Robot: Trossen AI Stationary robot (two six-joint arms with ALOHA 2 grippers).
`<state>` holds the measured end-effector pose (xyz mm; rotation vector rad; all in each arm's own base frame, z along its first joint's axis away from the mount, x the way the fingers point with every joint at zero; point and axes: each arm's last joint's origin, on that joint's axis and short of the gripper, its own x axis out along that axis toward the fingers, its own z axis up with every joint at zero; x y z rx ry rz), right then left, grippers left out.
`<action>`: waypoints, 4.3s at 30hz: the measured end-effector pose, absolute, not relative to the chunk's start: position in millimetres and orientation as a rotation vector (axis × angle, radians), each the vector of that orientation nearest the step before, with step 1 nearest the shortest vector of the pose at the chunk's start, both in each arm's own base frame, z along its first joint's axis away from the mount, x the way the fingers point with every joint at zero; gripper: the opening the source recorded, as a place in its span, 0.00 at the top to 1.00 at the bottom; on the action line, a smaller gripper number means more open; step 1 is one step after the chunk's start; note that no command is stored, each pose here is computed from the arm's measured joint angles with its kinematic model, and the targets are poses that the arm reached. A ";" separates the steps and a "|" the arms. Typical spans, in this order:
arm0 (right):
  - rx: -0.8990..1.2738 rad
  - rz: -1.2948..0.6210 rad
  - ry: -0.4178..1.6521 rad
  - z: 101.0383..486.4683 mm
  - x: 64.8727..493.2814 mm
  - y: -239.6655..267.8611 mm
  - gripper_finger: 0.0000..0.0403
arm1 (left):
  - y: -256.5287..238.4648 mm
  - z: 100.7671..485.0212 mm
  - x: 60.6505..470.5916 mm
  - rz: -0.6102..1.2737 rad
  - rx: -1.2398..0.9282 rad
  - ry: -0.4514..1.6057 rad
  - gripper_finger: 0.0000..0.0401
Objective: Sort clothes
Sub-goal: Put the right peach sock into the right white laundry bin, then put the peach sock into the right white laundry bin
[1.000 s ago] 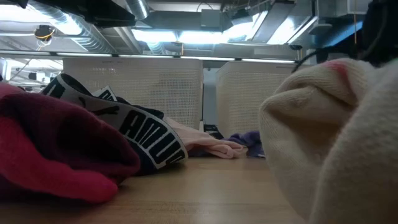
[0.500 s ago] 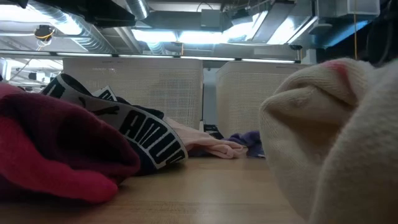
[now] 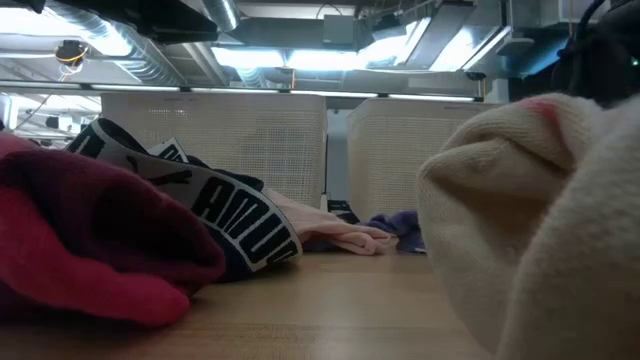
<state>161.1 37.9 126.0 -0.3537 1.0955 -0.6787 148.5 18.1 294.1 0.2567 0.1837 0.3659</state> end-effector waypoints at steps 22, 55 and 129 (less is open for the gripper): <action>-0.257 -0.595 1.013 245.4 213.6 59.6 0.99 | 18.1 293.4 148.4 0.365 0.251 0.190 0.52; -0.405 -0.919 0.534 410.9 221.5 44.5 1.00 | 18.1 293.6 148.4 0.366 0.251 0.188 0.52; -0.007 -0.319 0.765 355.2 292.3 21.9 0.42 | 18.1 293.5 148.4 0.365 0.251 0.189 0.52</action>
